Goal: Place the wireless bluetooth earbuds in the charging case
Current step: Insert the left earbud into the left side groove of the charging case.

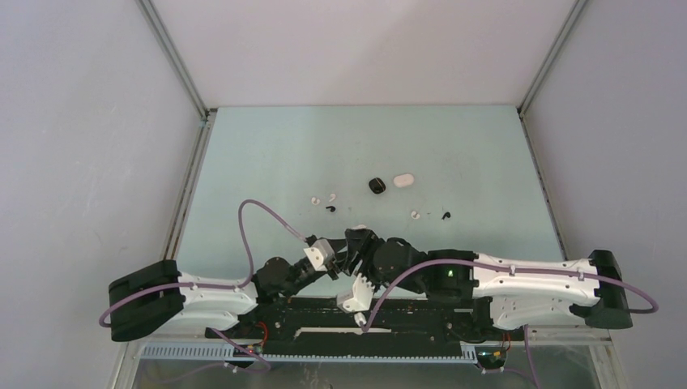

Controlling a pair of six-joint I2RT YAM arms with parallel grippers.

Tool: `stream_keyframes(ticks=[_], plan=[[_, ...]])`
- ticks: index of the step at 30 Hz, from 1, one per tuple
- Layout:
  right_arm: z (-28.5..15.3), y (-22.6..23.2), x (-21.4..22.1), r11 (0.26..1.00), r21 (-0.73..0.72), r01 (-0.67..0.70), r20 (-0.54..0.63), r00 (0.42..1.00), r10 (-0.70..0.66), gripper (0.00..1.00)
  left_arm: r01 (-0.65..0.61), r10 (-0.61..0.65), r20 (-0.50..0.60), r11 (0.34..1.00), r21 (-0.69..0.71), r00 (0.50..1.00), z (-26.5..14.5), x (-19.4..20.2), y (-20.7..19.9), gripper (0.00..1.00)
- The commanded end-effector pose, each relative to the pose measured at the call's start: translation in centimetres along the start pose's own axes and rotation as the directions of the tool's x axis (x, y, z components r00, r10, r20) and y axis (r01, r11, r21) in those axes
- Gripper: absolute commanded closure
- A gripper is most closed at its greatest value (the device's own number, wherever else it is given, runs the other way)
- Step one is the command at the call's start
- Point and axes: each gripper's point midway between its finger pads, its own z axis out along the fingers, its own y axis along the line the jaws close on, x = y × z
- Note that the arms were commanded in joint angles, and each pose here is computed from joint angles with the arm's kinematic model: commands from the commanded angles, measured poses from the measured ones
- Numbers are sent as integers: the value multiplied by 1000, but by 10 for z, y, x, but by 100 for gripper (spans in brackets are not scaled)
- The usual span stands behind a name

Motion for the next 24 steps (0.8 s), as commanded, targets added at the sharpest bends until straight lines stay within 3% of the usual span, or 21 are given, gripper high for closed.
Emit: stream_keyframes(ticks=[1, 8, 14, 16, 20, 24], plan=[[-11, 8, -5, 985, -133, -111, 42, 992, 117, 37, 22, -19, 142, 1000, -18, 990, 2, -36, 3, 100], [-45, 2, -2, 943, -230, -239, 85, 961, 264, 17, 30, -27, 138, 999, -23, 990, 0, -36, 4, 100], [-79, -25, 27, 840, -220, -495, 58, 853, 518, 13, 36, -32, 116, 999, -27, 993, -1, -32, 5, 100], [-87, -31, 41, 769, -199, -607, 38, 779, 625, 12, 47, -44, 114, 999, -23, 993, 0, -32, 4, 100], [-96, -26, 69, 533, -207, -820, 11, 543, 840, 12, 88, -88, 107, 996, 11, 990, 3, -33, -4, 100], [-100, -23, 59, 310, -332, -891, 3, 328, 945, 12, 114, -118, 65, 992, 59, 991, 9, -27, -15, 100]])
